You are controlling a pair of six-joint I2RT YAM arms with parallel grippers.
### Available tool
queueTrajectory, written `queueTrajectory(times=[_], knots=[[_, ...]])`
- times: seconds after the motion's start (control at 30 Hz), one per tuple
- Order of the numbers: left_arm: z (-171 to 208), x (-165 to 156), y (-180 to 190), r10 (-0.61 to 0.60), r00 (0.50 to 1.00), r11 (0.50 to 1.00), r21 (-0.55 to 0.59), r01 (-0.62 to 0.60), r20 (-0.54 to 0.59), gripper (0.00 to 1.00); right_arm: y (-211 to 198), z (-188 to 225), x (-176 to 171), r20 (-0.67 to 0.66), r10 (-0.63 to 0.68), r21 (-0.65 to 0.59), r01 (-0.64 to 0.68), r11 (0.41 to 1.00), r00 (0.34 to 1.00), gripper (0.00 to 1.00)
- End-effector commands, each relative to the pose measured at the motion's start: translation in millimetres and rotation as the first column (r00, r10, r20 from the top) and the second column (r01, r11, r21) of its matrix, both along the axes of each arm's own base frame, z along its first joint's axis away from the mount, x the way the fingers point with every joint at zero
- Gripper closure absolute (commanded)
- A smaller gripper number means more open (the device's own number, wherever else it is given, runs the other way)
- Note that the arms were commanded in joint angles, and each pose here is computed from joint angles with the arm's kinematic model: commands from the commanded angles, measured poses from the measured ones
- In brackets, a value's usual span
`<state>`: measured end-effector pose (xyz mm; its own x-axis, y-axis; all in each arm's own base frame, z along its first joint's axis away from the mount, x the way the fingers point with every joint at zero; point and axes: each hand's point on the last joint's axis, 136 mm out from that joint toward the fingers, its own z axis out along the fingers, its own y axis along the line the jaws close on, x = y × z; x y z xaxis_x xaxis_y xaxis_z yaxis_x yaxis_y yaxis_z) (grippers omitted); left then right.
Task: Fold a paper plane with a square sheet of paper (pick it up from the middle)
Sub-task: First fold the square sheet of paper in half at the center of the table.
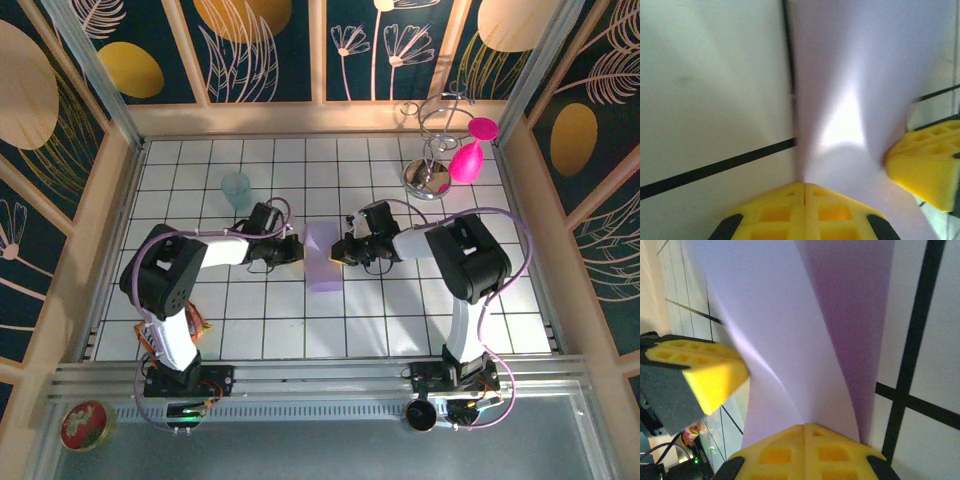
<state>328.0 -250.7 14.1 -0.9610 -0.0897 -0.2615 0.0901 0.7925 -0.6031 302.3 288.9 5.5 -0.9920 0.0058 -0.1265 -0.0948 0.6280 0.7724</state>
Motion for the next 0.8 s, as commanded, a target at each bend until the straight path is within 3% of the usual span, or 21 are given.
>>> queueTrajectory(times=[0.0, 0.17, 0.33, 0.57, 0.77], knots=[[8.7, -6.4, 19.0, 0.027, 1.0, 0.998, 0.057, -0.027, 0.002, 1.0, -88.0, -127.7, -80.0, -0.262, -0.101, -0.482, -0.039, 0.875, 0.96, 1.0], [50.3, -1.4, -11.7, 0.028, 0.998, 0.988, -0.151, -0.019, 0.06, 0.99, -83.7, -125.0, -77.3, -0.264, -0.092, -0.468, -0.044, 0.883, 0.96, 1.0], [47.7, -0.9, -50.0, -0.021, 0.999, 0.971, -0.239, 0.031, 0.042, 0.99, -83.9, -128.1, -78.3, -0.272, -0.092, -0.468, -0.048, 0.882, 0.958, 1.0], [12.7, 7.7, -66.2, -0.034, 0.999, 0.982, -0.186, 0.033, -0.003, 0.99, -86.3, -129.9, -80.5, -0.278, -0.098, -0.476, -0.048, 0.878, 0.955, 1.0], [-22.0, 11.2, -25.4, 0.063, 0.997, 0.995, -0.075, -0.067, -0.049, 1.0, -93.2, -132.5, -83.6, -0.279, -0.104, -0.505, -0.054, 0.862, 0.955, 1.0]])
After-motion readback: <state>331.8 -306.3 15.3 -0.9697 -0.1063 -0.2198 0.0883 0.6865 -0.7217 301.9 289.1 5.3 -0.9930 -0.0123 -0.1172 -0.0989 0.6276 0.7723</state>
